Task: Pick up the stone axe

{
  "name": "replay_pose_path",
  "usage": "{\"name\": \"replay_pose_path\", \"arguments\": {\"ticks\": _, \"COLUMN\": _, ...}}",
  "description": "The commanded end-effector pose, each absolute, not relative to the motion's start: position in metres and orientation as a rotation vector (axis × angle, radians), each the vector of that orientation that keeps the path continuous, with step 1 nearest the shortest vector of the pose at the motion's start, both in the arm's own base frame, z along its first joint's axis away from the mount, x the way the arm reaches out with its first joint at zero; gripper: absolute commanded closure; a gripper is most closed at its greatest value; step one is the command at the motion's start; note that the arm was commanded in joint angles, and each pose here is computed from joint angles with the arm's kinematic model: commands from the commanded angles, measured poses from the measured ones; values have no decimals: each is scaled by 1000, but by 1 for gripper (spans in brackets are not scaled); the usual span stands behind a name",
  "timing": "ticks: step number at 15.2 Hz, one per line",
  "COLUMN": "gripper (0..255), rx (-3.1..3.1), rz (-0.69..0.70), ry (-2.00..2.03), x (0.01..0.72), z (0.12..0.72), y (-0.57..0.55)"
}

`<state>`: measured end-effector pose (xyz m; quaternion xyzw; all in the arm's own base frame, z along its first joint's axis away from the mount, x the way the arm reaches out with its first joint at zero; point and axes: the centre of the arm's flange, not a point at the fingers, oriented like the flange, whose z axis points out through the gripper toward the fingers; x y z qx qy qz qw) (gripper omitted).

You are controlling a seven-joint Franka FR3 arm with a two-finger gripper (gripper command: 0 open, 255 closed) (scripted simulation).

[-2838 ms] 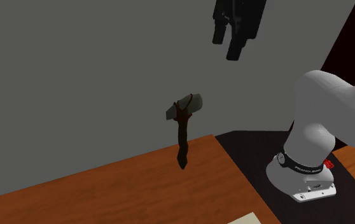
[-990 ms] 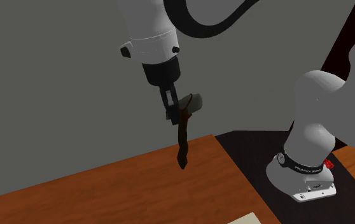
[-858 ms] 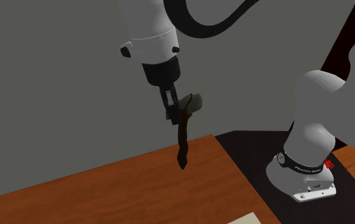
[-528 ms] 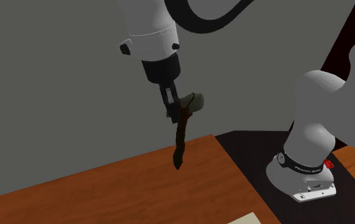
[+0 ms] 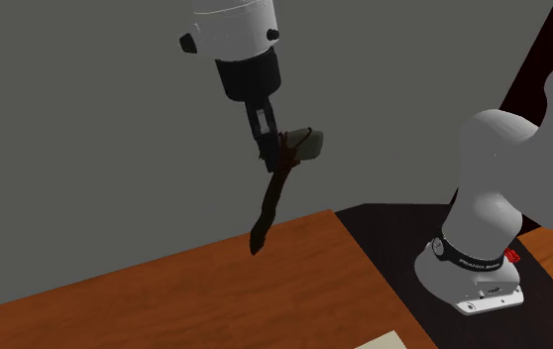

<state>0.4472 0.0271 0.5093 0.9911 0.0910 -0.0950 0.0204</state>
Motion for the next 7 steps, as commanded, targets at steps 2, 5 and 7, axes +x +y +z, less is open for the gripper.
{"name": "replay_pose_path", "arguments": {"ticks": 2, "gripper": 255, "rx": 3074, "rz": -295, "ry": 282, "x": 447, "z": 526, "y": 27}}
{"name": "replay_pose_path", "arguments": {"ticks": 5, "gripper": 255, "rx": 3074, "rz": -295, "ry": 282, "x": 447, "z": 542, "y": 27}}
{"name": "replay_pose_path", "arguments": {"ticks": 7, "gripper": 255, "rx": 3074, "rz": -295, "ry": 282, "x": 447, "z": 543, "y": 27}}
